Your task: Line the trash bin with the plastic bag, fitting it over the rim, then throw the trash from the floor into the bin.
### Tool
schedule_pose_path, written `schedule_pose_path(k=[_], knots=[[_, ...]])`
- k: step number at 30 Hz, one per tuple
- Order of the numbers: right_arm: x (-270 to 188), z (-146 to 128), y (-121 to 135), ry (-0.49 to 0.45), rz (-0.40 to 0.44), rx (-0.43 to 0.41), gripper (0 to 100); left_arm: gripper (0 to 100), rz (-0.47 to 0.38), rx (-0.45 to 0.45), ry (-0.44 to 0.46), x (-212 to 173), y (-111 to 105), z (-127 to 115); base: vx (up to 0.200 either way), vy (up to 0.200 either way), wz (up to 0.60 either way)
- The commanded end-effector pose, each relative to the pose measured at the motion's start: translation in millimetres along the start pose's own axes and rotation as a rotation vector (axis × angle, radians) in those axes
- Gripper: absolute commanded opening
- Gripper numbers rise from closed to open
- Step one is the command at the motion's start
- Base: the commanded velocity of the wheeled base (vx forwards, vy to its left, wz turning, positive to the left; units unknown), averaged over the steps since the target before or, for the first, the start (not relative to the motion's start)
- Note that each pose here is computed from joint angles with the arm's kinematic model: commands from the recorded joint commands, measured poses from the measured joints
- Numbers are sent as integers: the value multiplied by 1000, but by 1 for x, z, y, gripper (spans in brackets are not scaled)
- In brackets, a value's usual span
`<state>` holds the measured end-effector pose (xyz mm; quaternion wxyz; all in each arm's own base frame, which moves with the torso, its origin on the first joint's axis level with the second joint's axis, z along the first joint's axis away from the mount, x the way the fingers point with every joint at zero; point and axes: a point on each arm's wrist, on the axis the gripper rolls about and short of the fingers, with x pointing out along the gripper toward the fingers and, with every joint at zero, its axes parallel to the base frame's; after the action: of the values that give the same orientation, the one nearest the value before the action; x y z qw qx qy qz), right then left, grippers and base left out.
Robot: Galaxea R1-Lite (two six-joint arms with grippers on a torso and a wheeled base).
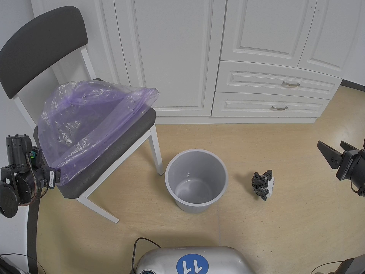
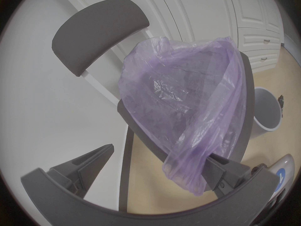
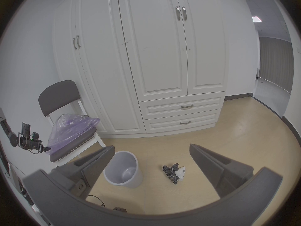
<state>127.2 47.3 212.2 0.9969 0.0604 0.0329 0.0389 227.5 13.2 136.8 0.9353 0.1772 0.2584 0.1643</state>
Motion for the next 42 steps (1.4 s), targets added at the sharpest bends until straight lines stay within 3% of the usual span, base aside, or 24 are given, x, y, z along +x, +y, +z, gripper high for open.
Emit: schedule_pose_path(k=[1,6,28,29,38,42], knots=[[-1,1,0,-4,1,1,100,100,-6,-24,-15,3,7,4,0,0,0],[-1,1,0,-5,7,3,100,100,-44,-33,-10,6,11,0,0,0,0],[-2,1,0,-8,13,5,100,100,-59,-21,41,14,4,-9,0,0,0],[-2,1,0,-8,13,5,100,0,-59,-21,41,14,4,-9,0,0,0],[-2,1,0,-8,26,5,100,0,-52,-36,29,10,6,-8,0,0,0],[-3,1,0,-9,28,6,100,0,-58,-89,-7,0,7,-5,0,0,0]])
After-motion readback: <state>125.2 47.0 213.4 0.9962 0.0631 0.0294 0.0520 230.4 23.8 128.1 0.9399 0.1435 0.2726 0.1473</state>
